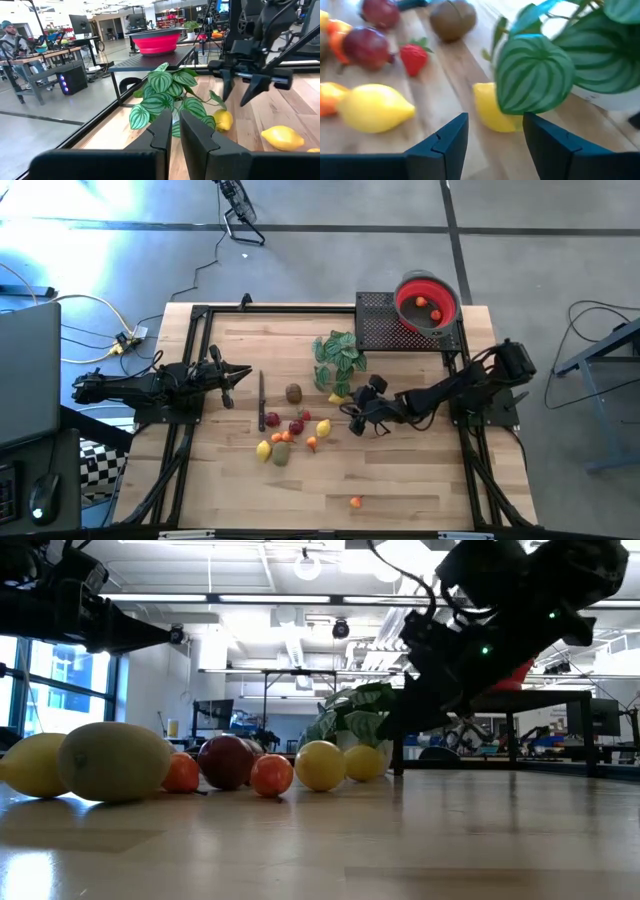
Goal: Pick & Place Fruit
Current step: Put the lemon into the red colander
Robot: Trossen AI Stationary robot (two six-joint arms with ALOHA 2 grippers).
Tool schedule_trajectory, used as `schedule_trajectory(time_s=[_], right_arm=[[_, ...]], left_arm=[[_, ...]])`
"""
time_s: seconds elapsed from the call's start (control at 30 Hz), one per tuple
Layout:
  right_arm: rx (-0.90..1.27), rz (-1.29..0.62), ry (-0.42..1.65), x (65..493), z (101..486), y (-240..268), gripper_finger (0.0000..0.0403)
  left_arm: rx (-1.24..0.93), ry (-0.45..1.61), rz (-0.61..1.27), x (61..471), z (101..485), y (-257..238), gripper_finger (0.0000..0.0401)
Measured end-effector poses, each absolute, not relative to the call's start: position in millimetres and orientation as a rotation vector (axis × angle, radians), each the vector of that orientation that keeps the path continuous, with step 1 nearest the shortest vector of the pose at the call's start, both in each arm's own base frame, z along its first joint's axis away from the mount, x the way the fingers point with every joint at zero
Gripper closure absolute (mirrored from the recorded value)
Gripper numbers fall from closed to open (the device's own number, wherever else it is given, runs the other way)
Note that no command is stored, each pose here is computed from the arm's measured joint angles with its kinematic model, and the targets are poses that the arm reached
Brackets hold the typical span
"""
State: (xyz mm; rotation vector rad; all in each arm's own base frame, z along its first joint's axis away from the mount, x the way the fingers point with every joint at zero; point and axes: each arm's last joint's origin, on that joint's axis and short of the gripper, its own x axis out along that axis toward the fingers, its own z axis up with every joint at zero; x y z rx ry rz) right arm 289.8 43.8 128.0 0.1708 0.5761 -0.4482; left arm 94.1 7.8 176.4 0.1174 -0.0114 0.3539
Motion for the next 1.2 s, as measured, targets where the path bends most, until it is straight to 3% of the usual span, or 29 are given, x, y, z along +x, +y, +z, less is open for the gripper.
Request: schedule_trajectory(time_s=[0.47,1.2], right_arm=[[0.225,-0.428,0.650,288.7,123.2,31.3,0.0177],[0.417,-0.371,0.648,290.2,123.6,34.9,0.0176]], left_arm=[[0.117,-0.011,0.354,94.1,176.4,7.8,0.0368],[0.118,-0.011,0.356,94.0,176.4,7.9,0.0368]])
